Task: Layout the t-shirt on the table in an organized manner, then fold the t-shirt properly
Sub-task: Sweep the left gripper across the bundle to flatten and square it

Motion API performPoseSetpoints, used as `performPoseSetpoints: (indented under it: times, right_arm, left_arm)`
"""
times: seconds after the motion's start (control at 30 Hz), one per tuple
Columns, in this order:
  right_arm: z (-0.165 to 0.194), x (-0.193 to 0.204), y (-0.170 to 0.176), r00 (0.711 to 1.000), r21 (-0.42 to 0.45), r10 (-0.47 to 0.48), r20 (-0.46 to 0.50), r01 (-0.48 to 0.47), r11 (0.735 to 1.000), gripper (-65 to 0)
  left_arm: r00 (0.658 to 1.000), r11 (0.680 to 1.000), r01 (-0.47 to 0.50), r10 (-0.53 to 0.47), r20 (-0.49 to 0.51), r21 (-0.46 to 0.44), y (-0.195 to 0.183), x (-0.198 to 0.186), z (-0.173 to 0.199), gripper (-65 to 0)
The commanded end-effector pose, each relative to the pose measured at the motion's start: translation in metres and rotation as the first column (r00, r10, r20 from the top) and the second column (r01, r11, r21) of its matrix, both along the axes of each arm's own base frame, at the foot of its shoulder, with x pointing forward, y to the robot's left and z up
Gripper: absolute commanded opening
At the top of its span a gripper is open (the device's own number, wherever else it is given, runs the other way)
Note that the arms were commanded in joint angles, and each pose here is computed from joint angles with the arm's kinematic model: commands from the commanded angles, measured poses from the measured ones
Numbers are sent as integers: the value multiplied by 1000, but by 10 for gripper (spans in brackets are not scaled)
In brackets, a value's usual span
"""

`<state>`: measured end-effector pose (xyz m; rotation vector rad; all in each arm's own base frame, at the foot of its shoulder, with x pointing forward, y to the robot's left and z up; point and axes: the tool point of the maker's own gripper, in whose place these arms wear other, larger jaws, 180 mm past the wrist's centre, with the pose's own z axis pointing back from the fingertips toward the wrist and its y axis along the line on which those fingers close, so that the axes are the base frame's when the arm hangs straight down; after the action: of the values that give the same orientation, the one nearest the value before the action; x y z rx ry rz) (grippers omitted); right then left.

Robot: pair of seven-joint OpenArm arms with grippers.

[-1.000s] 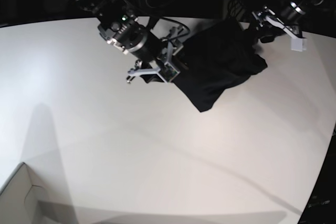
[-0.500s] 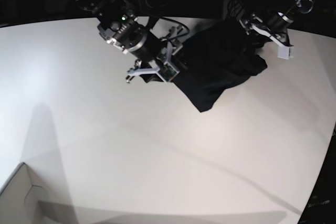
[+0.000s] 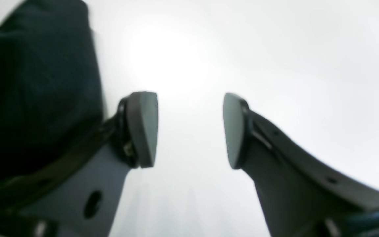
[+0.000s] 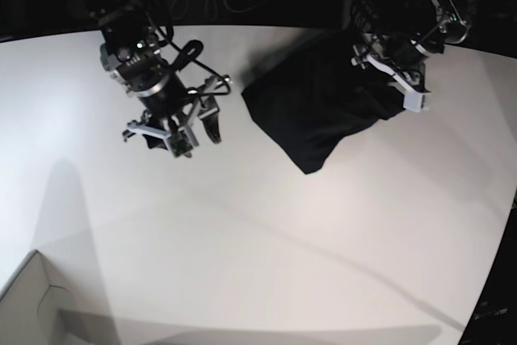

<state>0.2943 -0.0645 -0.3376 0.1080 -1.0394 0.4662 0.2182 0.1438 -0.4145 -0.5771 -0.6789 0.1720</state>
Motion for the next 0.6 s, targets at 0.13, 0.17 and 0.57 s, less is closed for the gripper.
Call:
performPoseSetpoints:
  times: [0.13, 0.17, 0.57]
  right_arm:
    - [12, 8, -33, 995, -3, -87, 46, 88, 996, -331]
    - [11, 7, -39, 994, -7, -103, 43, 103, 995, -331]
    - [11, -1, -135, 937, -69, -344, 54, 347, 935, -331]
  left_arm:
    - [995, 997, 69, -71, 71, 29, -12, 23, 9, -647]
    - [993, 994, 102, -105, 61, 44, -14, 25, 6, -650]
    - [884, 866, 417, -457, 98, 275, -30, 87, 24, -648]
